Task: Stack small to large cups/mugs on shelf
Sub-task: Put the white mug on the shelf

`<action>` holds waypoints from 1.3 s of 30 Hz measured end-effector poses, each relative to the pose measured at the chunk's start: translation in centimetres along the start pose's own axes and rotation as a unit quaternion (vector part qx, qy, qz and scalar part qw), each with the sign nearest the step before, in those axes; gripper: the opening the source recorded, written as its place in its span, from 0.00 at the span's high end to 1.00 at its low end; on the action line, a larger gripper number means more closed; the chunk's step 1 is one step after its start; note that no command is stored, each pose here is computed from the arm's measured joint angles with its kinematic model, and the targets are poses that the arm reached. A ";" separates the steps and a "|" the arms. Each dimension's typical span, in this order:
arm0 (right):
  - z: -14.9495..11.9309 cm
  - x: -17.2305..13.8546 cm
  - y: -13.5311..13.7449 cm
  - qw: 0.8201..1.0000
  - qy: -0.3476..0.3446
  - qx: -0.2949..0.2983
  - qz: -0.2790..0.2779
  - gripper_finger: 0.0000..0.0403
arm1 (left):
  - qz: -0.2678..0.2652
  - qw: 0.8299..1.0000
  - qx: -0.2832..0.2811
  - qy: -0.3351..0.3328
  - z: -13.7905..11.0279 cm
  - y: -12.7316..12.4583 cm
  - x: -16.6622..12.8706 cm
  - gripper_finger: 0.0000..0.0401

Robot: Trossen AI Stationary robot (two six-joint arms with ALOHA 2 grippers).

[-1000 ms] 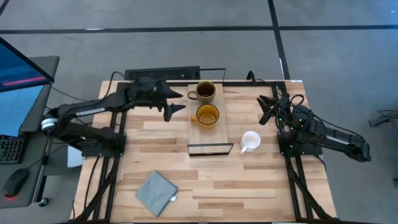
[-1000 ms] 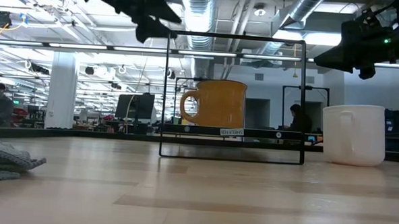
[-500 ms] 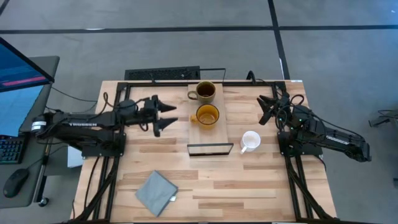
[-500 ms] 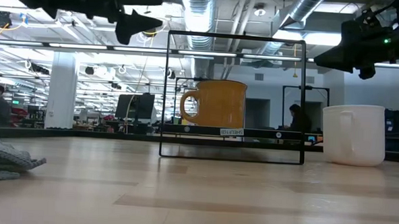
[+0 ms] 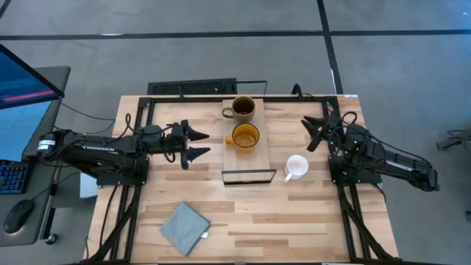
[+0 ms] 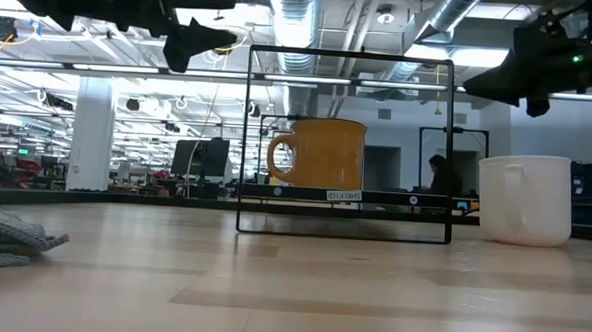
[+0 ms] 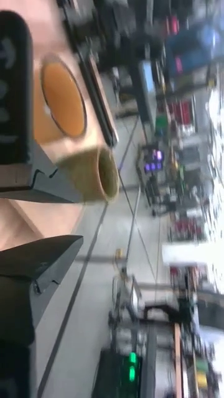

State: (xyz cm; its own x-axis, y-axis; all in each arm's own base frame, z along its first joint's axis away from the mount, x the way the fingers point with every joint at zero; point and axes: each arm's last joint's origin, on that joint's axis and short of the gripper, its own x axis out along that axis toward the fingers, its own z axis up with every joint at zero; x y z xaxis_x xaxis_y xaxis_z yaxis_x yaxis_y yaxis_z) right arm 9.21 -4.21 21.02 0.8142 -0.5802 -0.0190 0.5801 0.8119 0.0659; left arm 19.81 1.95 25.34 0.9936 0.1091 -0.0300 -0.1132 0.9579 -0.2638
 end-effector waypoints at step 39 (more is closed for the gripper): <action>7.7 0.5 2.6 0.897 0.422 0.070 0.107 0.71 | 0.052 0.997 -0.010 0.057 -1.4 0.5 -0.1 0.33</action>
State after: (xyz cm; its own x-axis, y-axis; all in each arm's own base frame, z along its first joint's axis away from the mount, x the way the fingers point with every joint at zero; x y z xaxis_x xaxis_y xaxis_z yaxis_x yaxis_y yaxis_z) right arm 10.91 -2.89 28.84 0.6680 -0.1075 -0.7364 0.4478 0.8484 0.2824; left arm 19.64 2.03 23.89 0.9703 0.1756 -0.1664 -0.2165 0.9372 -0.2734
